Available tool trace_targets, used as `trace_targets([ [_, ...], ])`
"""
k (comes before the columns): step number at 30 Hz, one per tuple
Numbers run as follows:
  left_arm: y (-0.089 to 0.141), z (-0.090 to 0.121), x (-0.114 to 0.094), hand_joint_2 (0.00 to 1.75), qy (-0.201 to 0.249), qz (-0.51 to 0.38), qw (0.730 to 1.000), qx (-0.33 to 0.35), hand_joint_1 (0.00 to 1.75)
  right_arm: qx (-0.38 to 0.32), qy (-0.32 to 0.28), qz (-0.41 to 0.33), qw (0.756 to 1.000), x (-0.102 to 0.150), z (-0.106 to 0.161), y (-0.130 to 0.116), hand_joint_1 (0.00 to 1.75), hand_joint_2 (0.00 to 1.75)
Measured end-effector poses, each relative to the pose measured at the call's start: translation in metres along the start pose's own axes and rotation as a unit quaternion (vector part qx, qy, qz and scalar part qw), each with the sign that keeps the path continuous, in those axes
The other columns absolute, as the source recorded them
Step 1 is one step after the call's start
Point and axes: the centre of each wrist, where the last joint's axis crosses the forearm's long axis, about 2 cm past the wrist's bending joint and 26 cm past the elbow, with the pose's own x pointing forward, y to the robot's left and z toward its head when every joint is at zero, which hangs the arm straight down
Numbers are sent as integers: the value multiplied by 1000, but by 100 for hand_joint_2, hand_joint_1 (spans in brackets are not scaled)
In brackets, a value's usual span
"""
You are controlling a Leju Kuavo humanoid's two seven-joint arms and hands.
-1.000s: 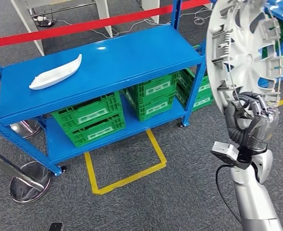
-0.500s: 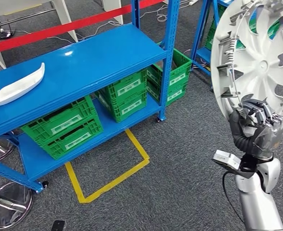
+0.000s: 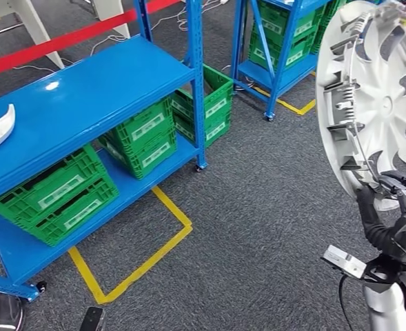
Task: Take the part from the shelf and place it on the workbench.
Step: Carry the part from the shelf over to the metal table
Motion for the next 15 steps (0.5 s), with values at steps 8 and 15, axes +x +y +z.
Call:
trace_targets([
  [8, -1, 0, 1, 0, -1, -21, 1000, -14, 0, -11, 21, -10, 1000, 17, 9, -14, 175, 175],
  [15, 1, -2, 4, 0, -10, -31, 999, -20, 0, -14, 27, 2, 1000, 26, 11, -24, 175, 175],
])
